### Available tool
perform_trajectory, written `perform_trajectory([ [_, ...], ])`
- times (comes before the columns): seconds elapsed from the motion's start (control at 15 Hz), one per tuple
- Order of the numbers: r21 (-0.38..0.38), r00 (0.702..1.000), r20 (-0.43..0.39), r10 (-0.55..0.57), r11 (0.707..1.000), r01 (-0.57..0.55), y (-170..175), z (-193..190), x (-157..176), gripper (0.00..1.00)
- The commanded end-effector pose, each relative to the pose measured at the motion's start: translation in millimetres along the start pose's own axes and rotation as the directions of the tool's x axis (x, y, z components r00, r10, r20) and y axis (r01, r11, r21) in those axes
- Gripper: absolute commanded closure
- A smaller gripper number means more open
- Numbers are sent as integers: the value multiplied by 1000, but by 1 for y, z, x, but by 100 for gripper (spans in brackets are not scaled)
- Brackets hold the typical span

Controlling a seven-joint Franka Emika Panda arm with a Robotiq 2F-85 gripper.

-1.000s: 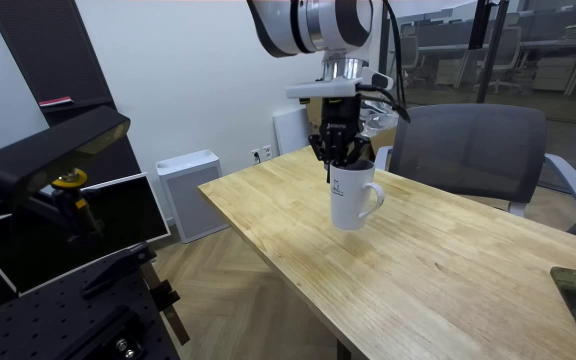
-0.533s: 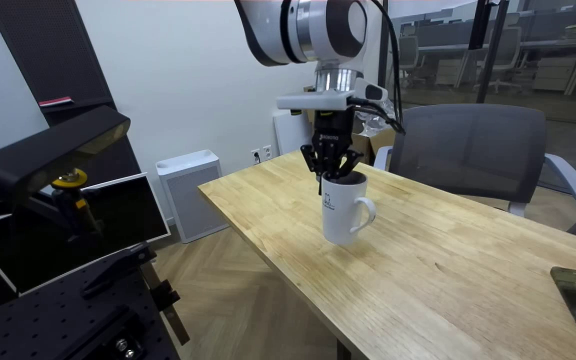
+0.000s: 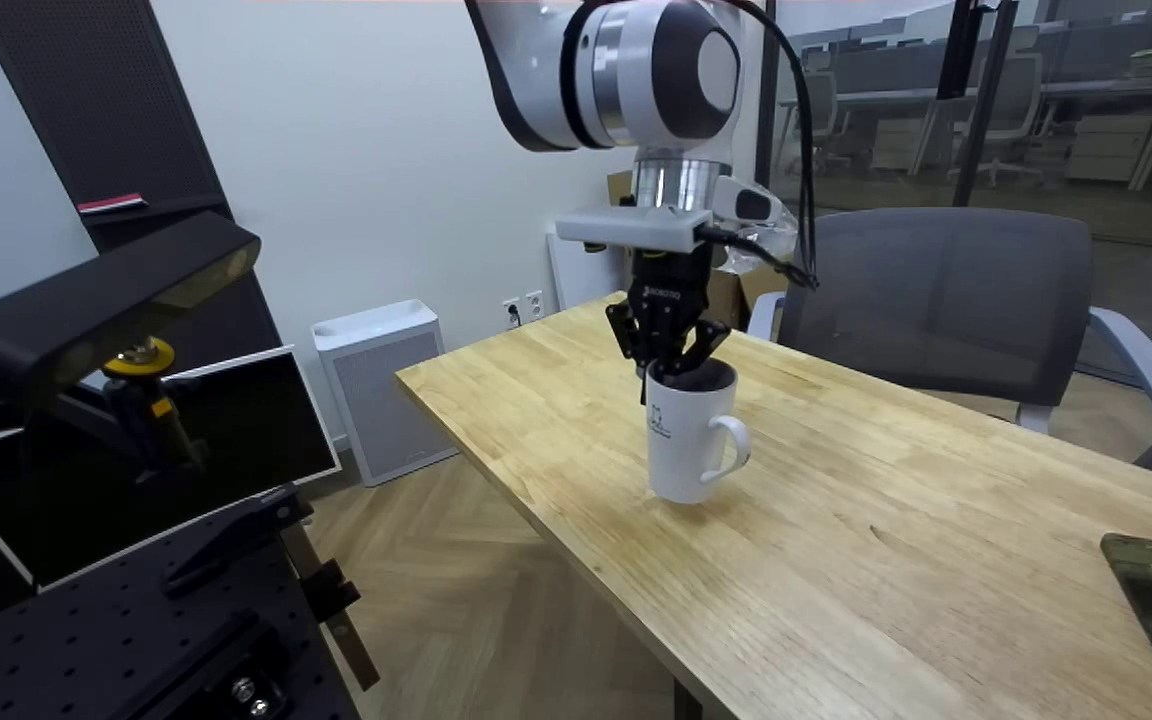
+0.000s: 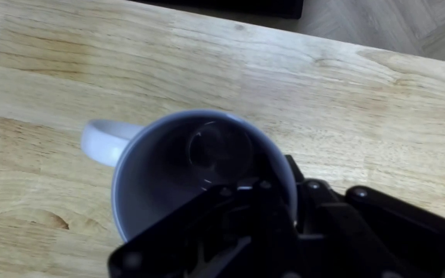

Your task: Move the mug backwards

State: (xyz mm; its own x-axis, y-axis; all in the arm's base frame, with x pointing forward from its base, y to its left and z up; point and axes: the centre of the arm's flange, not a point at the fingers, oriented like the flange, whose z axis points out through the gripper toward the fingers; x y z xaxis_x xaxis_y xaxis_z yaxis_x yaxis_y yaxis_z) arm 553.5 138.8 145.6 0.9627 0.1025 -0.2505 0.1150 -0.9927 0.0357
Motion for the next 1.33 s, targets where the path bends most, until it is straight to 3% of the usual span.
perform_trajectory([
  [0.0, -2, 999, -37, 33, 999, -33, 10, -4, -2, 98],
  [1.27, -25, 995, -69, 69, 997, -71, 18, 23, 5, 98],
])
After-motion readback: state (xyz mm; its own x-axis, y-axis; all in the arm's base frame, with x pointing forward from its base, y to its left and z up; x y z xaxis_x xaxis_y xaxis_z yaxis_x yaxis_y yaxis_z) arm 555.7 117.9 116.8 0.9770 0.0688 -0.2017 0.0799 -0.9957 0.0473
